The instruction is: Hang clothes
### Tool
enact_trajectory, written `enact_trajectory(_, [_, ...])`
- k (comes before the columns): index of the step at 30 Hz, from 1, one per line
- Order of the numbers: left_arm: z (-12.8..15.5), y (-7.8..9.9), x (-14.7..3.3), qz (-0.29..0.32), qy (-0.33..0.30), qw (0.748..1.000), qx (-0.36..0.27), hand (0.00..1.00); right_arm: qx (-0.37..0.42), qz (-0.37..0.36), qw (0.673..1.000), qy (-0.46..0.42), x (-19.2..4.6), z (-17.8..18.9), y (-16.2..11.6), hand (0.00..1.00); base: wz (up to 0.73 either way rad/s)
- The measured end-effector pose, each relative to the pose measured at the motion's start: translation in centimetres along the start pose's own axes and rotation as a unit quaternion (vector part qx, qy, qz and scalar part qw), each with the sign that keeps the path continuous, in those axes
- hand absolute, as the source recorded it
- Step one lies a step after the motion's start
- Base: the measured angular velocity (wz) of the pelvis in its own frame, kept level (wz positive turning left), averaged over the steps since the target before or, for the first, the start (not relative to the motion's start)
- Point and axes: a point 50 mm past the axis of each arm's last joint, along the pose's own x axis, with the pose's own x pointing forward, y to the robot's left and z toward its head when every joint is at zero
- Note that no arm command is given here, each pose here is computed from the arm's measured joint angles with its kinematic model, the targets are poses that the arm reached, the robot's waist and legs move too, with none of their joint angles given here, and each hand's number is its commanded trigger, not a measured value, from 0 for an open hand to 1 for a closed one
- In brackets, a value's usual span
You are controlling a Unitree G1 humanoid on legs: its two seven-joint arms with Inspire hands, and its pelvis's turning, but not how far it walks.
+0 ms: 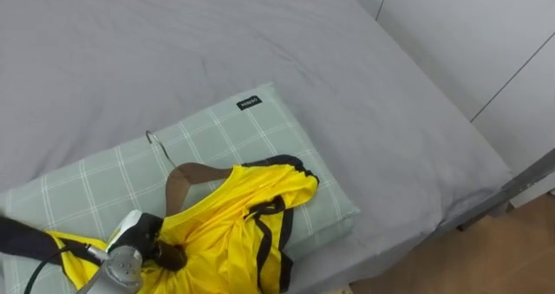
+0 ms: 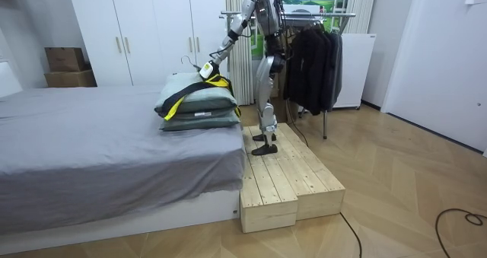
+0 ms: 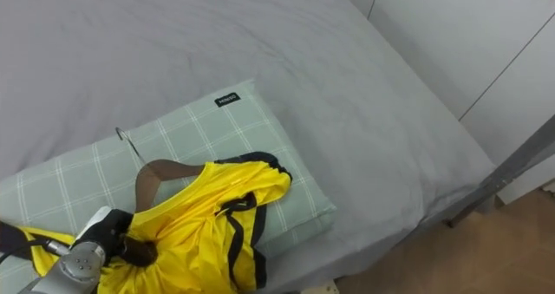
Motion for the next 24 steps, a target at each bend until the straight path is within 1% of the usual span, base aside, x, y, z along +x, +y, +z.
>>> enact_trajectory(7, [0.0, 0.0, 0.0, 0.000, -0.001, 1.000, -0.002, 1.00, 0.002, -0.002, 1.000, -0.001, 0.0, 0.0, 0.0, 0.00, 0.00])
enact_trajectory(9, [0.1, -0.2, 0.0, 0.000, 0.000, 1.000, -0.016, 1.00, 0.005, -0.005, 1.000, -0.002, 0.0, 0.1, 0.0, 0.00, 0.03])
enact_trajectory(13, [0.0, -0.4, -0.1, 0.001, 0.000, 1.000, -0.018, 1.00, 0.009, -0.006, 1.000, -0.008, 0.0, 0.2, 0.0, 0.00, 0.00])
enact_trajectory(14, [0.0, -0.4, -0.1, 0.004, 0.001, 1.000, -0.027, 1.00, 0.010, -0.006, 1.000, -0.011, 0.0, 0.4, 0.0, 0.00, 0.00])
enact_trajectory(19, [0.1, -0.5, -0.1, 0.004, -0.001, 0.999, -0.053, 1.00, 0.046, -0.005, 0.999, -0.030, 0.0, 0.6, 0.0, 0.00, 0.05])
enact_trajectory(22, [0.9, -0.3, -0.1, 0.007, -0.018, 0.997, -0.074, 1.00, 0.065, -0.001, 0.997, -0.045, 0.0, 0.8, 0.1, 0.00, 0.03])
enact_trajectory(24, [2.3, 0.0, -0.1, 0.013, -0.049, 0.996, -0.079, 1.00, 0.077, 0.004, 0.996, -0.050, -0.1, 0.5, 0.2, 0.00, 0.11])
